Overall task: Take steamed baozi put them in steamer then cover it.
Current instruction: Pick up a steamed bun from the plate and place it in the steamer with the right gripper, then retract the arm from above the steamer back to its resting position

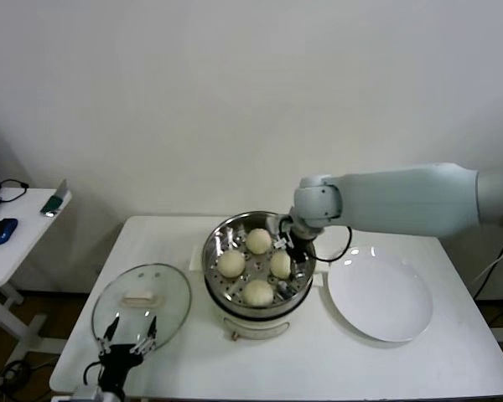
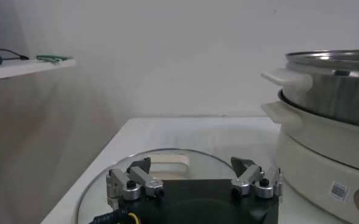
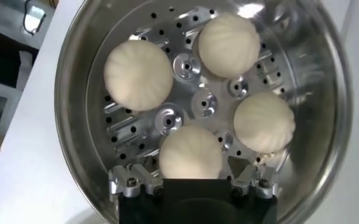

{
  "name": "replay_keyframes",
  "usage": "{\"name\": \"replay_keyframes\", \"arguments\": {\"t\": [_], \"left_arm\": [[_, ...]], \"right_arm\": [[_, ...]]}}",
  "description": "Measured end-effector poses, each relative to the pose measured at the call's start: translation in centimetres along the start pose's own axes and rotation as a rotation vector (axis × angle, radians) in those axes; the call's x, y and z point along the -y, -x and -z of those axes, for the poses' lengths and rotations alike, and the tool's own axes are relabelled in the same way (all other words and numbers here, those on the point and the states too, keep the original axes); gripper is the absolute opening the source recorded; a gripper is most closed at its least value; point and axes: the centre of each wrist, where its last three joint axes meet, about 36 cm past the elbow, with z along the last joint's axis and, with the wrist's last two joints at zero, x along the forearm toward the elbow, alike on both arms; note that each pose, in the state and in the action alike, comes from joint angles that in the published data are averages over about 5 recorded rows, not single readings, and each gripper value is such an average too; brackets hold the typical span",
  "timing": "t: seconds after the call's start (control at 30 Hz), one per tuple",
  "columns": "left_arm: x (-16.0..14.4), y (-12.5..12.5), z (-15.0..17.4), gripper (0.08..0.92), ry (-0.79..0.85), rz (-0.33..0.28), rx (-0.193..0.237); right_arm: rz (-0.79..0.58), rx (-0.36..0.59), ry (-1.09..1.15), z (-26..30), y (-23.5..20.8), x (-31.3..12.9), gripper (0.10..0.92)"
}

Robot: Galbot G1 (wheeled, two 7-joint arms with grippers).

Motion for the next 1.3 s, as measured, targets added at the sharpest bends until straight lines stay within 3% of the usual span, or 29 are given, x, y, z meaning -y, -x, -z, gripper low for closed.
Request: {"name": "replay_keyframes", "arguments": {"t": [0.3, 0.6, 0.83, 1.3], "left_arm": [[0.0, 0.0, 0.5, 0.823, 0.005, -0.009, 0.011], [-0.2, 0.6, 0.9, 0.823, 0.032, -0.009, 0.046], [-0.8, 1.3, 1.4, 0.823, 0.054, -0.007, 0.086], [-2.4, 2.4, 1.4, 0.823, 0.160, 0.022, 0.160]], "right_arm": [[-0.086, 0.117, 0.137, -2.6, -5.7, 0.9, 0.823], [-0.365, 0.372, 0.373, -9.0, -9.2, -0.6, 0.823], [-0.608, 0.560, 0.564, -14.8, -7.1, -4.5, 0.823], [-0.974, 0.786, 0.850, -22.6, 1.7, -14.0, 0.823]]}}
